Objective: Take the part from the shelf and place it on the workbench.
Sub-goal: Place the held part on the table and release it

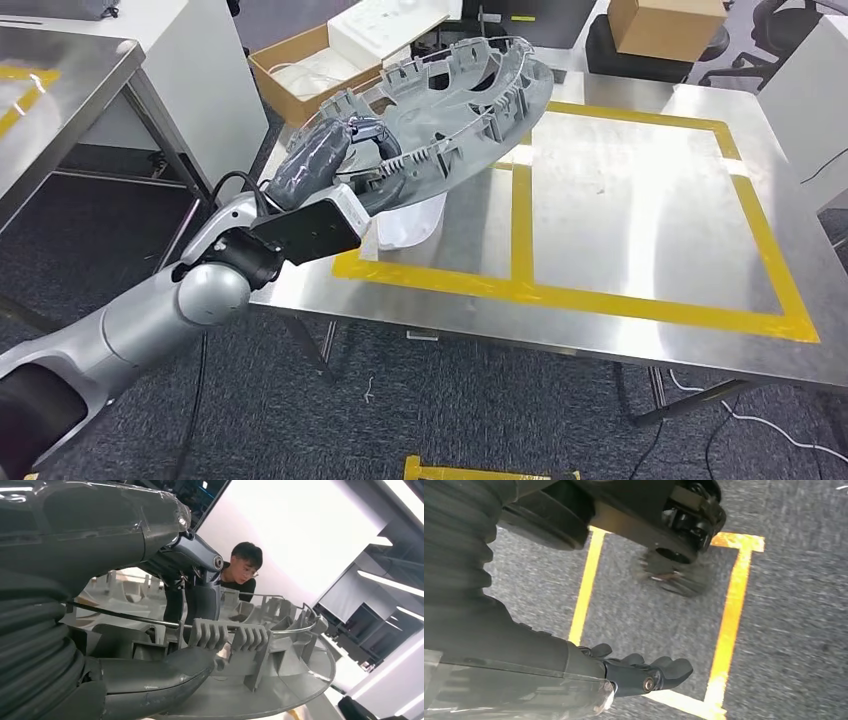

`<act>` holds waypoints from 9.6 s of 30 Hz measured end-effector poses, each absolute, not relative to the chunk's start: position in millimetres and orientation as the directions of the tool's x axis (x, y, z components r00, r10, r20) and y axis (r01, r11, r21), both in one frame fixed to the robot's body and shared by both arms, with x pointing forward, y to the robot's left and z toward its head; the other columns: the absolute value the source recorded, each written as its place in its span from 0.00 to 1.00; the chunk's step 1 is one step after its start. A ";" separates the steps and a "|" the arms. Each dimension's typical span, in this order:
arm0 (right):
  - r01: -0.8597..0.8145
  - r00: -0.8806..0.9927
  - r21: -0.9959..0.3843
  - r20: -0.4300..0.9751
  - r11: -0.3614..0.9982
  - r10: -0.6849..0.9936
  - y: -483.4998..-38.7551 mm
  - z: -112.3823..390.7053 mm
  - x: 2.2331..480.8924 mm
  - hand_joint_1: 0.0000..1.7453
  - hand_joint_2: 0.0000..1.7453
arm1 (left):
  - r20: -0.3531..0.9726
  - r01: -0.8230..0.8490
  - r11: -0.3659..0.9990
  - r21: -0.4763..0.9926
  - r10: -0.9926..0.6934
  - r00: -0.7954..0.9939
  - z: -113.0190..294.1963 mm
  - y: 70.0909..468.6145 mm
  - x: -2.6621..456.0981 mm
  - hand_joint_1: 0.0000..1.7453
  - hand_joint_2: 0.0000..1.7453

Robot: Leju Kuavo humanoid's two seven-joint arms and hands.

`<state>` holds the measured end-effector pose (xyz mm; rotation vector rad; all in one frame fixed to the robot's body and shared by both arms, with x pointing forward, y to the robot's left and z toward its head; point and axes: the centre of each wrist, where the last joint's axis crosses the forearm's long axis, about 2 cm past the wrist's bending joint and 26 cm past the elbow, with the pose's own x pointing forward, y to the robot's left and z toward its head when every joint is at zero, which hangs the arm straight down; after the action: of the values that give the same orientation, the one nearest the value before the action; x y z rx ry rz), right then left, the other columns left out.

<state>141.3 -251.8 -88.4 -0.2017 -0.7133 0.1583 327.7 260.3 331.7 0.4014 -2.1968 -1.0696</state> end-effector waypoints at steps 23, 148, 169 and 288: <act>-0.096 0.745 -0.240 0.626 0.966 0.230 -252.9 -87.8 143.5 0.00 1.00 | 0.441 -0.001 0.637 0.771 -0.533 -0.722 314.9 269.6 322.1 1.00 1.00; -0.376 0.693 -0.310 0.532 0.873 0.487 -271.1 -79.6 171.5 0.00 1.00 | 0.580 0.420 0.454 0.785 -0.303 -0.756 270.9 97.3 401.1 1.00 1.00; -0.406 0.665 -0.314 0.544 0.859 0.513 -258.9 -74.4 183.0 0.00 1.00 | 0.606 0.536 0.298 0.790 -0.245 -0.757 258.1 51.5 385.7 1.00 1.00; 0.282 0.839 -0.394 0.544 0.875 -0.025 -336.5 -103.5 75.4 0.00 0.00 | 0.451 -0.734 0.645 0.211 -0.731 -0.513 197.3 267.4 163.7 0.00 0.00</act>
<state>75.4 -336.5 -103.5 -0.4840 -0.5569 -0.1689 163.7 267.4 197.3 1.1422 -2.3586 0.0090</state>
